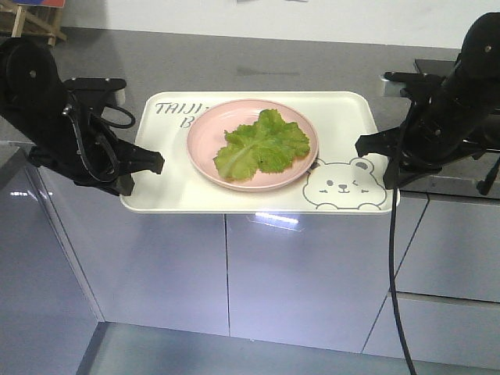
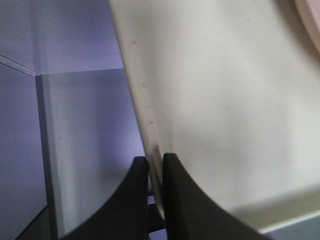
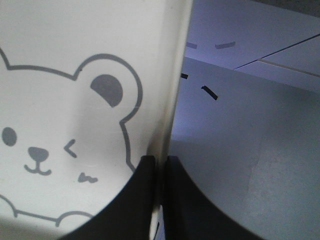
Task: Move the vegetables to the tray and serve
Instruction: 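Carry the tray with both grippers toward the far counter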
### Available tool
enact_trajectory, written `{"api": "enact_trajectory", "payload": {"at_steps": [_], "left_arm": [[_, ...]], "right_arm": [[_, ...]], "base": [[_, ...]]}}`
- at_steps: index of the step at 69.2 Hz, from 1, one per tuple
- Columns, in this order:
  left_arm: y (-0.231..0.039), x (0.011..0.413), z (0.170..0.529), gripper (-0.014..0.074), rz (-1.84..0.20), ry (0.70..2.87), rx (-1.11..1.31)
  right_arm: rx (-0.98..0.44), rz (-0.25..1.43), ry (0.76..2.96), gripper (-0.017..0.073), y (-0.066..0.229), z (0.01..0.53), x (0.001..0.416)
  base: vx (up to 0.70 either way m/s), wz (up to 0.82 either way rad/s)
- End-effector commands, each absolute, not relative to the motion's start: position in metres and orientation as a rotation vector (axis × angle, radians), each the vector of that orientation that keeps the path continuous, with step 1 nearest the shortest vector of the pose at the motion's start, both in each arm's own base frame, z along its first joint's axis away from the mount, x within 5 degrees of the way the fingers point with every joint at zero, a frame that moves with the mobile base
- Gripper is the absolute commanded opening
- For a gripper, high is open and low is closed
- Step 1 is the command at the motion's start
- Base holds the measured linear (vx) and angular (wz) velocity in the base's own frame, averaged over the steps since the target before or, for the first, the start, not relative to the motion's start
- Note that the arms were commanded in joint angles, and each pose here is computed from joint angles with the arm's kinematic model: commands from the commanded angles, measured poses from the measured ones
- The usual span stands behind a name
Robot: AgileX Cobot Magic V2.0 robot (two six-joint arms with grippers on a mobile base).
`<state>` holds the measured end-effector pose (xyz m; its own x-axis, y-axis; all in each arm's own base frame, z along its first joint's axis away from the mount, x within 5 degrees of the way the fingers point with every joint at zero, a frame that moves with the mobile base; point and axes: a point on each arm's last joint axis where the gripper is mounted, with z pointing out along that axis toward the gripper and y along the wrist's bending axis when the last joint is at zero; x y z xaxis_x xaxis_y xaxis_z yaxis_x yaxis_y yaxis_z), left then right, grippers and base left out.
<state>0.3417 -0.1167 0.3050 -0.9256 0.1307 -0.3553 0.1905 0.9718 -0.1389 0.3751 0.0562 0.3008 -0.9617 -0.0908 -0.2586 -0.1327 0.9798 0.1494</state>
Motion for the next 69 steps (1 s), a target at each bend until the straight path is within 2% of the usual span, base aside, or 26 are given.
{"api": "enact_trajectory", "payload": {"at_steps": [1, 69], "left_arm": [[-0.1330, 0.3333, 0.3421, -0.0007, -0.421, 2.604, 0.255], [-0.1330, 0.3333, 0.3421, -0.0007, -0.421, 2.604, 0.255]], "right_arm": [[-0.205, 0.389, 2.712, -0.0004, 0.0708, 0.3374, 0.3679], [-0.205, 0.389, 2.712, -0.0004, 0.0708, 0.3374, 0.3679]], "base": [[0.07, -0.04], [0.05, -0.04]]}}
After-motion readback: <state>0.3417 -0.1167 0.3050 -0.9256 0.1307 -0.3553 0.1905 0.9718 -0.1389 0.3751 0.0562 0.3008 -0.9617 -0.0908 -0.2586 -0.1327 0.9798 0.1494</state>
